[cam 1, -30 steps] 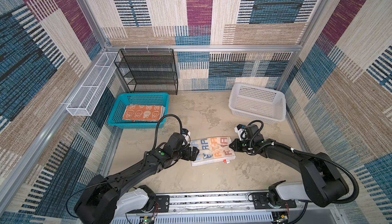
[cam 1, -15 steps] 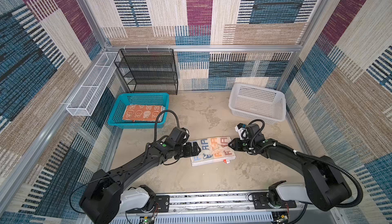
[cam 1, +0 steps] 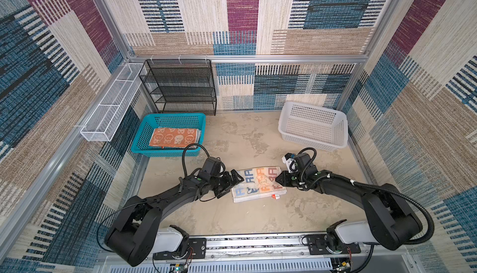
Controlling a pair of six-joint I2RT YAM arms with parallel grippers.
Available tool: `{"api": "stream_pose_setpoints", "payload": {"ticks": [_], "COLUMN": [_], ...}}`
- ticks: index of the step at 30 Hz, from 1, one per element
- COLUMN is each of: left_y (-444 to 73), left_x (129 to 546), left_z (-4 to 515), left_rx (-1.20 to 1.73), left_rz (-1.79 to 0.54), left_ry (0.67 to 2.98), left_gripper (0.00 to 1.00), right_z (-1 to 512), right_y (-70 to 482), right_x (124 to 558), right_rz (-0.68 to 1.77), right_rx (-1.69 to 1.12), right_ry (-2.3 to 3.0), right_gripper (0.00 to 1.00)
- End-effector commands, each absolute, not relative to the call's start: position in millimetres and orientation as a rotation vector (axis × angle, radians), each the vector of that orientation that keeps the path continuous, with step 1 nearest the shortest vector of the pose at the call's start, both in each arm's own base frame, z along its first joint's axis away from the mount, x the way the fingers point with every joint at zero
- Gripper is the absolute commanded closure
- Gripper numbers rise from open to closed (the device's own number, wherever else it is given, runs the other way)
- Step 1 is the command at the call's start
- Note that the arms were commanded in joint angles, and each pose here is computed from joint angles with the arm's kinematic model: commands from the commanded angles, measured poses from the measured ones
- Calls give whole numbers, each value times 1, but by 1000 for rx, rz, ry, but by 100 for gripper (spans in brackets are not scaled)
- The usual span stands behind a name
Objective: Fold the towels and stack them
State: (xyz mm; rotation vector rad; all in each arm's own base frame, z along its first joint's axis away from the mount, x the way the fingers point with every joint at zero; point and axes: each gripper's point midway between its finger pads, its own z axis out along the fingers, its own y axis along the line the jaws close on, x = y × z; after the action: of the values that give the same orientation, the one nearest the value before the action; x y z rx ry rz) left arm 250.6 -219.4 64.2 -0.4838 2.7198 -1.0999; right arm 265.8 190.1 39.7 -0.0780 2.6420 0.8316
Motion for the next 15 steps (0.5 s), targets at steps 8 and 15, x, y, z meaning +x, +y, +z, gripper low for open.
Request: {"api": "stream_pose_setpoints", "payload": {"ticks": [8,15], "left_y": [-237,-247], "left_x": [318,371], "left_z": [67,66], "left_rx": [-370,-316], "left_rz": [-1181,-1152], "left_ry": [2678,2674], "left_gripper": [3,3], "right_z": [31,37], "right_y": [200,197], "right_x": [309,339], "right_rz": [828,847], "right_rx": [-1,46], "right_ry": [2607,2578], "right_gripper": [86,88]}}
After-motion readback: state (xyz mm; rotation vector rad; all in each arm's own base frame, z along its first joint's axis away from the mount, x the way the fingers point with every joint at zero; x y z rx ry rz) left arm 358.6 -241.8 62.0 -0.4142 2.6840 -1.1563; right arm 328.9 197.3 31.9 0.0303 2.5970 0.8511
